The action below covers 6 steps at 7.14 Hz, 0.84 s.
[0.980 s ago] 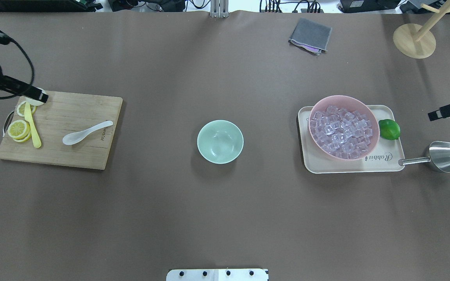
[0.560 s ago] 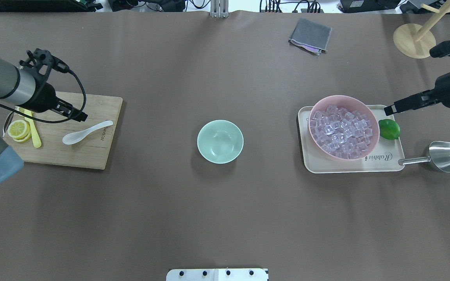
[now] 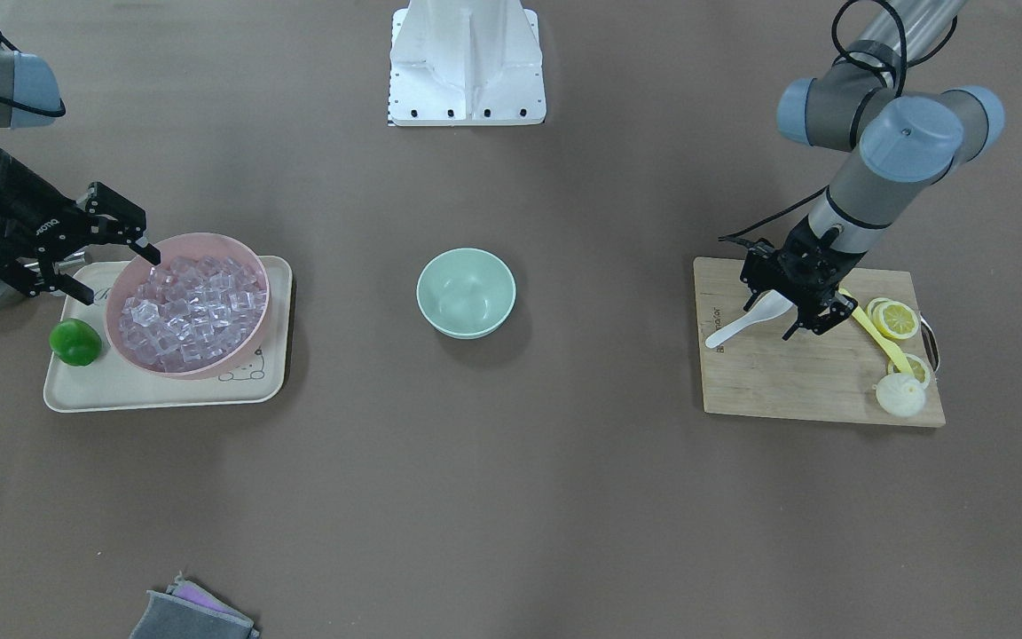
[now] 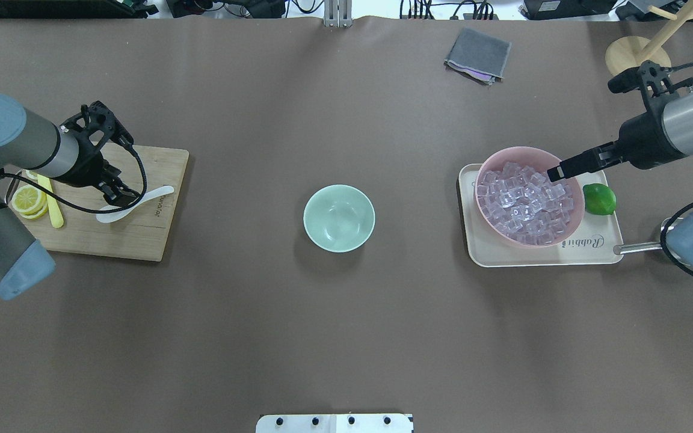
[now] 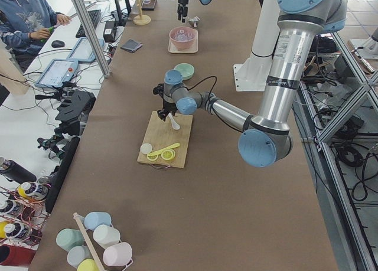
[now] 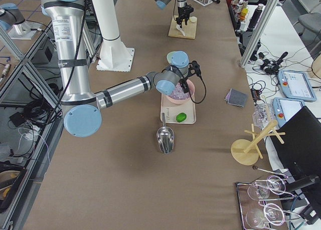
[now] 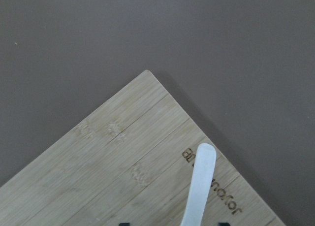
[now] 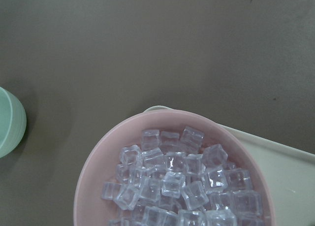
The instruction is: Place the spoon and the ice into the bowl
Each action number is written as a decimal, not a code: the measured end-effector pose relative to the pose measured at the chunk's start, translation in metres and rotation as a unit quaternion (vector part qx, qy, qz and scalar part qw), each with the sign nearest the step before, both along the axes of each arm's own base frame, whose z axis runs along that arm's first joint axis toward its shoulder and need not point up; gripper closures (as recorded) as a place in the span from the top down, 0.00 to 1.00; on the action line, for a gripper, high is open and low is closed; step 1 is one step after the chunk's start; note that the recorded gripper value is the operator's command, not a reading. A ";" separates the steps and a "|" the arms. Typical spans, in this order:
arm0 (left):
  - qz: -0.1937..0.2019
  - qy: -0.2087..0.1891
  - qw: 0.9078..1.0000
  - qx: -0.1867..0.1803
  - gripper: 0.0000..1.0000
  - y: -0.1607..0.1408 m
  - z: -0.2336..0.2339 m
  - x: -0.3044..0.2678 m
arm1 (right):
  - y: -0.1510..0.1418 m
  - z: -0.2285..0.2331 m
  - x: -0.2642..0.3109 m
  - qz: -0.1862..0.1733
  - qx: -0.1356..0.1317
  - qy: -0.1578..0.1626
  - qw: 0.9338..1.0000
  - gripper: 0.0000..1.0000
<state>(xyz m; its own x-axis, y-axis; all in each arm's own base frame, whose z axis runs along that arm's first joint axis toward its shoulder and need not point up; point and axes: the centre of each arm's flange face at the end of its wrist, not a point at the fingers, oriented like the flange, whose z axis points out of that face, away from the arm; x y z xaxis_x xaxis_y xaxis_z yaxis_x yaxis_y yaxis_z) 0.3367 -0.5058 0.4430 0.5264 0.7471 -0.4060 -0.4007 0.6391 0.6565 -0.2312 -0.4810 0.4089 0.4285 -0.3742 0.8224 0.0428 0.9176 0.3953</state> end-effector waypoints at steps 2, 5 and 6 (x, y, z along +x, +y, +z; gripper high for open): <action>0.012 -0.005 1.000 0.003 0.67 0.004 0.003 0.014 | 0.001 -0.002 -0.003 -0.003 0.001 -0.001 1.000 0.99; 0.024 -0.005 1.000 0.000 0.41 0.012 0.003 0.030 | 0.004 -0.002 -0.012 -0.006 -0.004 0.000 1.000 0.99; 0.027 -0.007 1.000 -0.002 0.29 0.014 0.006 0.034 | 0.005 -0.003 -0.016 -0.005 -0.007 0.000 1.000 0.99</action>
